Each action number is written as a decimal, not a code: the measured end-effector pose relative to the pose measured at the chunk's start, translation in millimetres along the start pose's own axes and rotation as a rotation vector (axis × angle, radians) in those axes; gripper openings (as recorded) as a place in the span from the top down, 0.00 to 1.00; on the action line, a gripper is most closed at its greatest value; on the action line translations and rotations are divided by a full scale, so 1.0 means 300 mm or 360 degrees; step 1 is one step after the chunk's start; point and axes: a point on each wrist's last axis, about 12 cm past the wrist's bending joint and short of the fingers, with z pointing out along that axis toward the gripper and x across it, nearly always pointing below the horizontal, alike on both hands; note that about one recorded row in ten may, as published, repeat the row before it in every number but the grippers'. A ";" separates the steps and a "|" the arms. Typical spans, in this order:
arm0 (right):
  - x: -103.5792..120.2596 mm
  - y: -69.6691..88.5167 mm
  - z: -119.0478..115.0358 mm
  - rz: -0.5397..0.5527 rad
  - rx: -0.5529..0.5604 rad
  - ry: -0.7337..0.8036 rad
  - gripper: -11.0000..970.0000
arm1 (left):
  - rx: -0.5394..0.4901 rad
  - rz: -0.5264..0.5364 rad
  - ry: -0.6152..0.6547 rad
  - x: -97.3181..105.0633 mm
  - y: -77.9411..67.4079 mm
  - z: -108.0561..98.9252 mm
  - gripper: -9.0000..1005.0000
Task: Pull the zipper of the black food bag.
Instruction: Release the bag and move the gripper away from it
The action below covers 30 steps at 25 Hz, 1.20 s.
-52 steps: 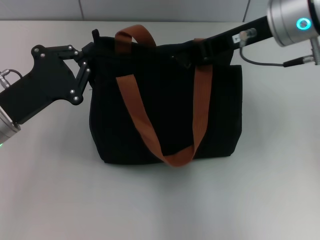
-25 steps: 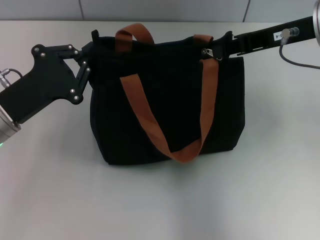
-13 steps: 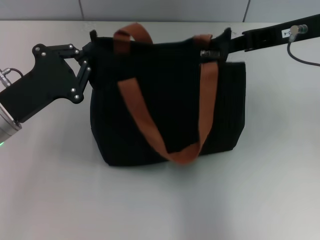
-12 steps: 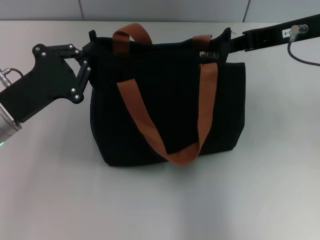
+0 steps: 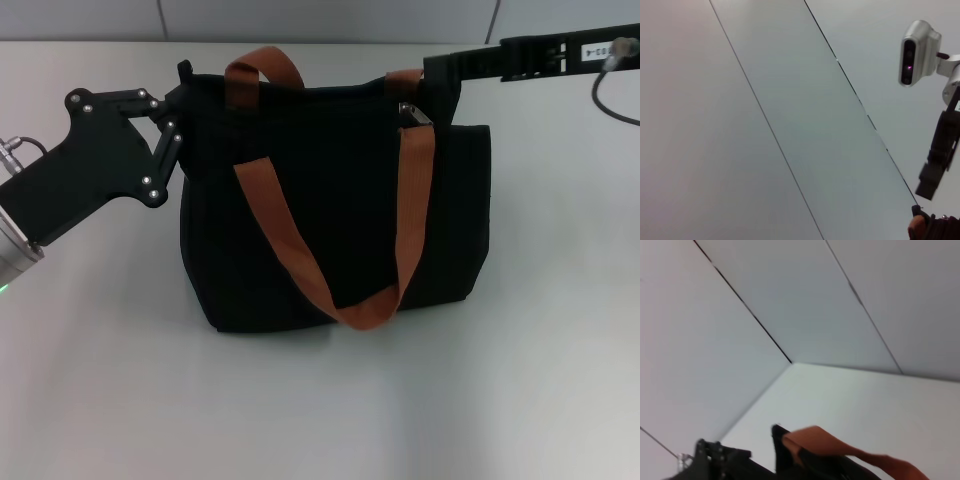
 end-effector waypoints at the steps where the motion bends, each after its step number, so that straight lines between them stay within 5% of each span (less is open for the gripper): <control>1: 0.004 -0.001 -0.006 -0.0011 -0.0021 -0.0025 0.73 | 0.0001 -0.0003 0.0000 0.000 0.000 0.000 0.94; 6: 0.050 -0.006 -0.039 -0.0126 -0.0229 -0.0172 0.52 | 0.0005 -0.0006 0.0001 0.000 -0.002 0.000 0.93; 11: 0.162 -0.022 -0.092 -0.0429 -0.0503 -0.0407 0.33 | 0.0004 -0.0010 0.0004 0.001 -0.003 -0.001 0.93; 20: 0.391 -0.062 -0.124 -0.0809 -0.0710 -0.0511 0.21 | -0.0021 -0.0027 0.0056 0.013 -0.002 -0.012 0.93; 30: 0.577 -0.074 -0.003 -0.0920 -0.0645 -0.0254 0.20 | -0.0024 -0.0044 0.0061 0.015 -0.007 -0.017 0.93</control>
